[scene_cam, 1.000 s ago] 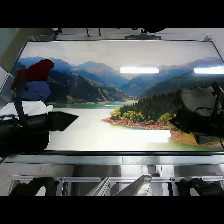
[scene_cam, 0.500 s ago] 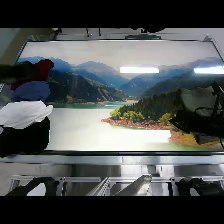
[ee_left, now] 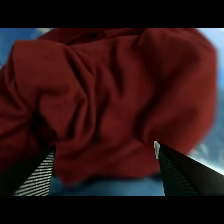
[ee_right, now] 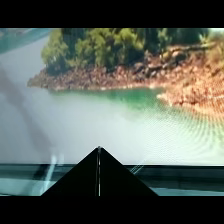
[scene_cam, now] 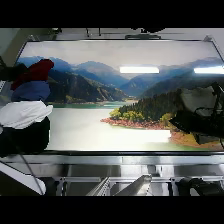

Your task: Fold the shirts.

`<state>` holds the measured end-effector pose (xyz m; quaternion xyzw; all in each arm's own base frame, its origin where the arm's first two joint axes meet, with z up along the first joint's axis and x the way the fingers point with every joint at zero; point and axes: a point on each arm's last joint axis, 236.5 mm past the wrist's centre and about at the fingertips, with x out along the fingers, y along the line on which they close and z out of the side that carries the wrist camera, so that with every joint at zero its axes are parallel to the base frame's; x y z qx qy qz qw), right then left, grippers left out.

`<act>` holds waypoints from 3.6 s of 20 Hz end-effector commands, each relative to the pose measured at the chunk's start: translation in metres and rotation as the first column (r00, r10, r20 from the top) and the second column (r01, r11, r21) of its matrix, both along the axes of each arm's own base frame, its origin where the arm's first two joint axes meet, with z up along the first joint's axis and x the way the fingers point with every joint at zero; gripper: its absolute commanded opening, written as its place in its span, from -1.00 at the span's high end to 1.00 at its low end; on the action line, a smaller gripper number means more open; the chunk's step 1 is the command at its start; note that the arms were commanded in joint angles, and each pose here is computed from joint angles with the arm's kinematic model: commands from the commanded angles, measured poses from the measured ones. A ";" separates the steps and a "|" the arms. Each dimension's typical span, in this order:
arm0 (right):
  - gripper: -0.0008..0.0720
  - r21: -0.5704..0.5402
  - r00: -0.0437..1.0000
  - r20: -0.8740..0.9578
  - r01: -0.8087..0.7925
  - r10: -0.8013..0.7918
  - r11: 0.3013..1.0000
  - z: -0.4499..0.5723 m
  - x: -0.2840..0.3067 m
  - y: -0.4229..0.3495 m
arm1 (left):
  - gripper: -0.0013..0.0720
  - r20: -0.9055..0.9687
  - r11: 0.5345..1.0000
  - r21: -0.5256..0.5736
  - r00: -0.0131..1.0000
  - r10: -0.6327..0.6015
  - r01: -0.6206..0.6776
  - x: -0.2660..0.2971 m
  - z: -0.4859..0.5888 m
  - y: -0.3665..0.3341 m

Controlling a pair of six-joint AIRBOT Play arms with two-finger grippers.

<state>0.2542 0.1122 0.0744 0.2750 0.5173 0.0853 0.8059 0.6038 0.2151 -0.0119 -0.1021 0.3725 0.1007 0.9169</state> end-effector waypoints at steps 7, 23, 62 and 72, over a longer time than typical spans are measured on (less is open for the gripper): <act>0.92 0.000 1.000 0.000 -0.001 0.001 1.000 0.000 0.000 0.000 | 0.85 -0.037 0.999 -0.031 0.999 0.025 -0.026 0.037 -0.107 0.013; 0.92 0.000 1.000 0.000 -0.001 0.001 1.000 0.000 0.000 0.000 | 0.88 0.230 0.877 -0.133 0.875 -0.426 0.462 -0.006 0.206 -0.262; -0.21 0.181 0.977 -0.143 -0.129 0.156 0.975 -0.170 0.122 0.058 | -0.94 -0.212 0.511 -0.764 0.595 -0.776 0.394 -0.178 -0.076 -0.460; 0.92 0.311 0.982 0.045 -0.188 0.183 0.932 -0.132 0.155 0.082 | 0.93 -0.156 0.490 -0.754 0.605 -0.781 0.438 -0.166 -0.043 -0.455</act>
